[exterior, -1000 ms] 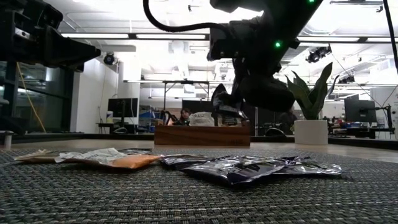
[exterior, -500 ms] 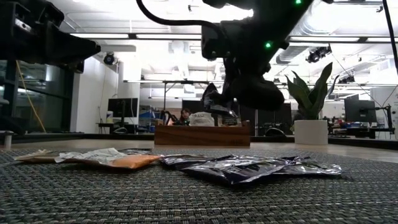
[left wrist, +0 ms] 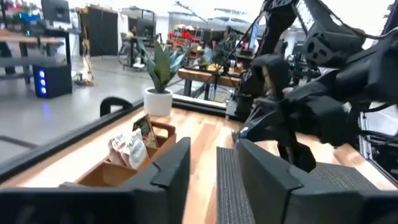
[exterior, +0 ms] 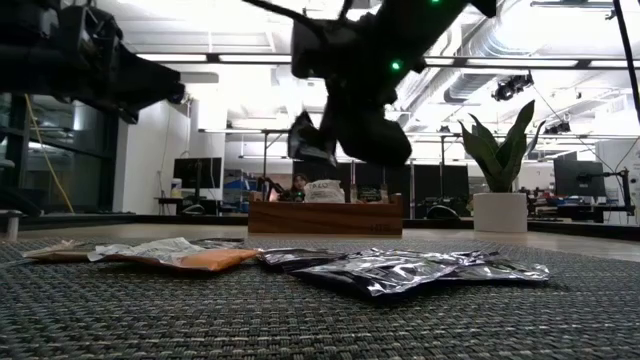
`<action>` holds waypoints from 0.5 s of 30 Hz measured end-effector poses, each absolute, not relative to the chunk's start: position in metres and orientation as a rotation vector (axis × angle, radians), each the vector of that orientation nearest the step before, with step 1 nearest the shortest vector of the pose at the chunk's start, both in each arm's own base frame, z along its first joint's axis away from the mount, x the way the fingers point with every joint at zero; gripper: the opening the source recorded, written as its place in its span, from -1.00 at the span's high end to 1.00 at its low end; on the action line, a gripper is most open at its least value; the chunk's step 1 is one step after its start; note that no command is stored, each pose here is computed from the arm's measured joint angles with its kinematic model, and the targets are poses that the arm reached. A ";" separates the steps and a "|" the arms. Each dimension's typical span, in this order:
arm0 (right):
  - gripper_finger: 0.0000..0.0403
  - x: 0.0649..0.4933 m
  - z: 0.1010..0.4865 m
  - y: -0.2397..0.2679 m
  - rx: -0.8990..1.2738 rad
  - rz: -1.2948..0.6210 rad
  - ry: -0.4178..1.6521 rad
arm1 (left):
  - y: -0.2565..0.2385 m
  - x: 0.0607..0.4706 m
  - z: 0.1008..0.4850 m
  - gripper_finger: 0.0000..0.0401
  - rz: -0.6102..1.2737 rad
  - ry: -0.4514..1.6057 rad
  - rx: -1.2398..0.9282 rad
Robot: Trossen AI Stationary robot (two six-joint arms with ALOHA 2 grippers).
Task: Pick & Place Tea
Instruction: Put the purple tea bag into the left compartment of the wooden organizer
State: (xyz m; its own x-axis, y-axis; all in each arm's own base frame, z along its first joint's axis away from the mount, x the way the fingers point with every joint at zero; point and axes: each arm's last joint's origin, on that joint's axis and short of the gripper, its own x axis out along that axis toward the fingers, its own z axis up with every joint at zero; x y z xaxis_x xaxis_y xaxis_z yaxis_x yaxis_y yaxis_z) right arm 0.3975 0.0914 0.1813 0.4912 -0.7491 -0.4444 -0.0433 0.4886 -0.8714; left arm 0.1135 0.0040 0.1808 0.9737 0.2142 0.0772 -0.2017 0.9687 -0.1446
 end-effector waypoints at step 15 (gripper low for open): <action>1.00 0.411 0.189 0.073 -1.116 -0.536 0.977 | 0.005 0.175 0.193 -0.11 0.316 0.010 -0.158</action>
State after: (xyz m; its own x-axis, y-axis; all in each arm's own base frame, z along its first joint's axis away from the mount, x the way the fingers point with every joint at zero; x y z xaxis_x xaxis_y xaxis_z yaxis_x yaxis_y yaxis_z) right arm 0.4108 0.0730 0.1888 0.4976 -0.7811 -0.3771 -0.1008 0.3797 -0.9196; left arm 0.1750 0.0051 0.1931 0.9507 0.3082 -0.0346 -0.3098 0.9384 -0.1531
